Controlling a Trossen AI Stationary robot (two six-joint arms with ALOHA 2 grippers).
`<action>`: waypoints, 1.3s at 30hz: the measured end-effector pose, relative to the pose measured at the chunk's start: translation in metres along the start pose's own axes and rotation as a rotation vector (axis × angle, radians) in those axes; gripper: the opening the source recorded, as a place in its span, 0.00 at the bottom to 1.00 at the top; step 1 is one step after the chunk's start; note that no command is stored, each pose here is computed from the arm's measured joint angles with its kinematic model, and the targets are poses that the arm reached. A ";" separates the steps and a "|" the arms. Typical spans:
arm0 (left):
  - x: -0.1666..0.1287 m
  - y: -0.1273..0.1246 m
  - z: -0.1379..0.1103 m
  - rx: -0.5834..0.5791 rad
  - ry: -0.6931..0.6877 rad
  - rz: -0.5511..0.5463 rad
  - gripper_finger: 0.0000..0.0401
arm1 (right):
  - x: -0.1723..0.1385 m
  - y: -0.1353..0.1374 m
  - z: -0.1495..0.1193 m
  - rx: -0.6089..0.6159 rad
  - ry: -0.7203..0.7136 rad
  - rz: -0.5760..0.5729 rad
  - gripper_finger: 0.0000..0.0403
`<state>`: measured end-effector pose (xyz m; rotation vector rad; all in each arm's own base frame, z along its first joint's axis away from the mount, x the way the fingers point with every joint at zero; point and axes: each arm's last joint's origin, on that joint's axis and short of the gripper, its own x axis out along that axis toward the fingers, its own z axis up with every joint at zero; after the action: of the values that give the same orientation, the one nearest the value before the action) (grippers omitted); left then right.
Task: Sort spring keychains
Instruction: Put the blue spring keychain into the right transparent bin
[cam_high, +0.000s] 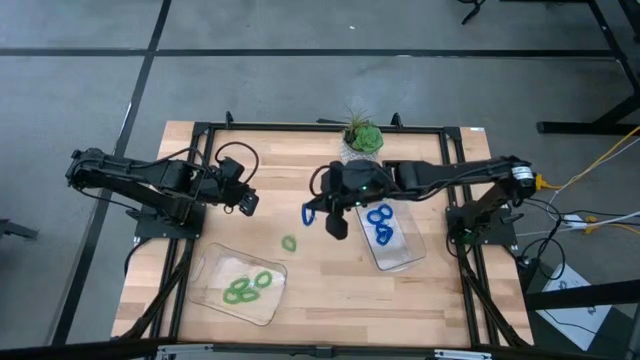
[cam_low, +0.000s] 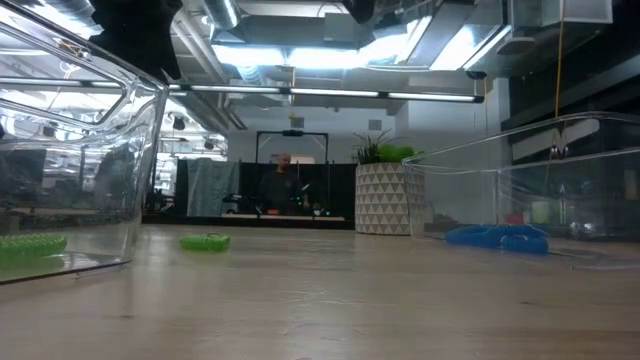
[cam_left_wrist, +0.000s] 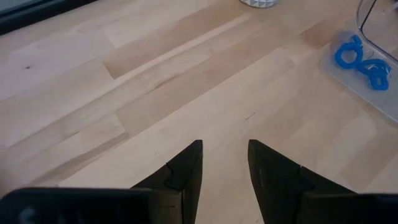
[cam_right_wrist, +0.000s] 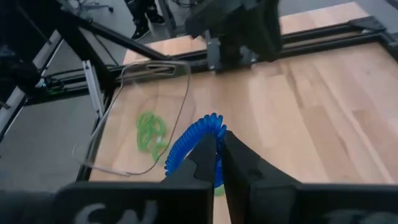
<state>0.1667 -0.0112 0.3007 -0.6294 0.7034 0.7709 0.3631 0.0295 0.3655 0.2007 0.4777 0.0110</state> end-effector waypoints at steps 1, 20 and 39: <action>0.000 0.000 0.000 0.000 0.000 0.000 0.31 | -0.001 -0.002 0.001 0.002 -0.003 -0.005 0.04; 0.000 0.001 0.001 0.015 -0.035 0.021 0.31 | -0.013 -0.010 -0.014 0.053 0.184 -0.053 0.04; 0.000 0.000 0.000 0.012 -0.009 0.001 0.31 | -0.095 -0.004 -0.028 0.142 0.395 -0.109 0.04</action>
<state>0.1670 -0.0110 0.3010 -0.6143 0.7002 0.7694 0.2662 0.0254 0.3835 0.3135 0.8839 -0.0912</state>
